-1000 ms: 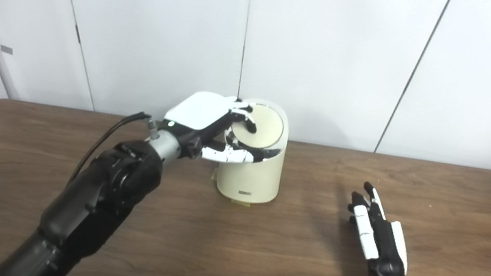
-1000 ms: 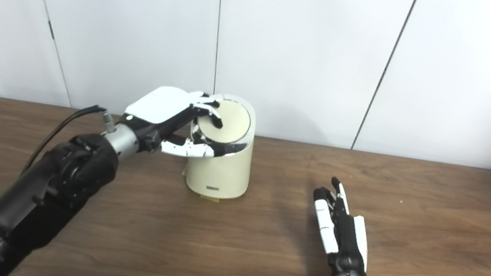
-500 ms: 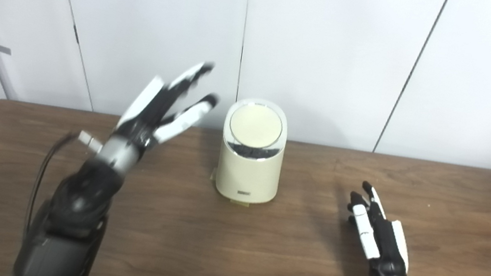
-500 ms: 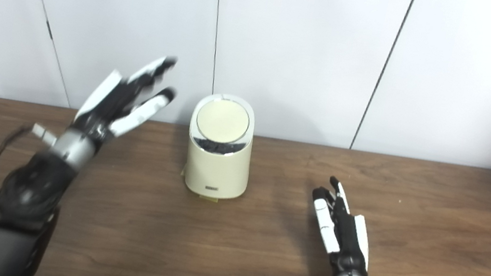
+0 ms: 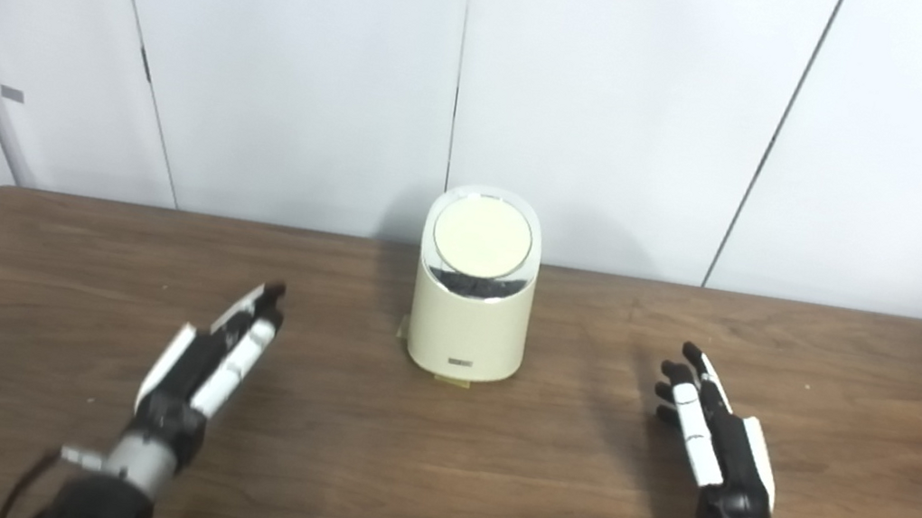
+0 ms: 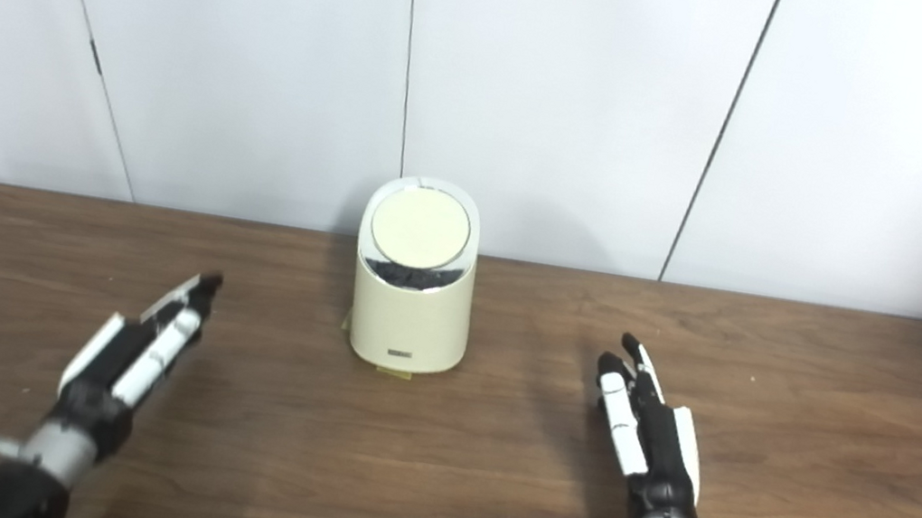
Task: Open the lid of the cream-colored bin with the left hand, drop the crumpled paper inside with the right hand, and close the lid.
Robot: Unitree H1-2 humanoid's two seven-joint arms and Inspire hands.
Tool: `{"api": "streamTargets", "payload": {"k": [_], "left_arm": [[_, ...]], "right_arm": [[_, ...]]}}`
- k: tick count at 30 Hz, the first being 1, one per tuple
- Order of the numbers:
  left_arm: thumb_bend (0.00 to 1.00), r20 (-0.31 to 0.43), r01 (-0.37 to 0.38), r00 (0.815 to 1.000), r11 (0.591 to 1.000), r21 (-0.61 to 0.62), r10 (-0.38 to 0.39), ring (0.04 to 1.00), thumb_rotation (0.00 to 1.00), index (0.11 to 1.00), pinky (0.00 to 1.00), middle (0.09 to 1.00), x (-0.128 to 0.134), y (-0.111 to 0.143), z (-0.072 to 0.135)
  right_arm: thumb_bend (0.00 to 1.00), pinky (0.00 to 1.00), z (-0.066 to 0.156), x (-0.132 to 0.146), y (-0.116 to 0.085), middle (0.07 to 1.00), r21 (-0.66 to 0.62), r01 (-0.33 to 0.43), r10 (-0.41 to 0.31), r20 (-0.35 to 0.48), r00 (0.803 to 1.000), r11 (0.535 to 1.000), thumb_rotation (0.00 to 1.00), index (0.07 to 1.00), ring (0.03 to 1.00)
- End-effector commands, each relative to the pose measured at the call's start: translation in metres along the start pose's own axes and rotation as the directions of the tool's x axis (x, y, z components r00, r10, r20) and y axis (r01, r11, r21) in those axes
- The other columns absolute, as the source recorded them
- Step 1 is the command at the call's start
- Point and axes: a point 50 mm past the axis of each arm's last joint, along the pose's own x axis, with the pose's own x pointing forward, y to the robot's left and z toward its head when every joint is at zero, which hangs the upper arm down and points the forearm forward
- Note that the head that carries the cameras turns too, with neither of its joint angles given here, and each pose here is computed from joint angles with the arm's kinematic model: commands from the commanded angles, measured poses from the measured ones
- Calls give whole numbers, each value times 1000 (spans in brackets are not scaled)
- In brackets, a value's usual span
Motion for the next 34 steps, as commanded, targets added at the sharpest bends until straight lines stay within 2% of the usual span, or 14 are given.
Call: {"api": "streamTargets", "payload": {"k": [1, 4, 8, 14, 21, 28, 34], "left_arm": [[437, 109, -18, 994, 998, -62, 25, 1000, 865, 1000, 1000, 1000, 6, 0, 15], [453, 94, -29, 995, 985, -172, 46, 1000, 880, 1000, 1000, 1000, -1, -4, 4], [505, 81, -34, 995, 971, -235, 55, 1000, 865, 1000, 1000, 1000, -8, -11, -9], [466, 67, -59, 995, 965, -257, 79, 1000, 829, 1000, 1000, 1000, -12, -13, -23], [450, 79, -68, 993, 965, -254, 91, 1000, 865, 1000, 1000, 1000, -11, -13, -31], [434, 101, -52, 992, 964, -259, 81, 1000, 867, 1000, 1000, 1000, -21, -16, -26], [424, 114, -74, 988, 972, -224, 101, 1000, 870, 1000, 1000, 1000, -24, -16, -19]], "right_arm": [[545, 826, 11, 2, -3, 897, 13, -11, 10, 64, 998, 1000, 921, 933, 864], [550, 828, 11, 0, -4, 904, 42, -11, 8, 76, 997, 999, 911, 939, 872], [555, 843, 10, -2, -5, 911, 82, -12, 4, 89, 996, 997, 891, 944, 889], [536, 871, 5, -7, -8, 929, 79, -14, 6, 98, 995, 997, 896, 943, 904], [523, 924, 2, -9, -14, 949, 122, -9, -2, 91, 996, 992, 871, 943, 928], [524, 938, -2, -14, -21, 952, 134, -10, -3, 100, 995, 991, 889, 951, 938], [539, 967, -5, -17, -24, 959, 139, -26, 10, 110, 994, 990, 889, 963, 945]]}}
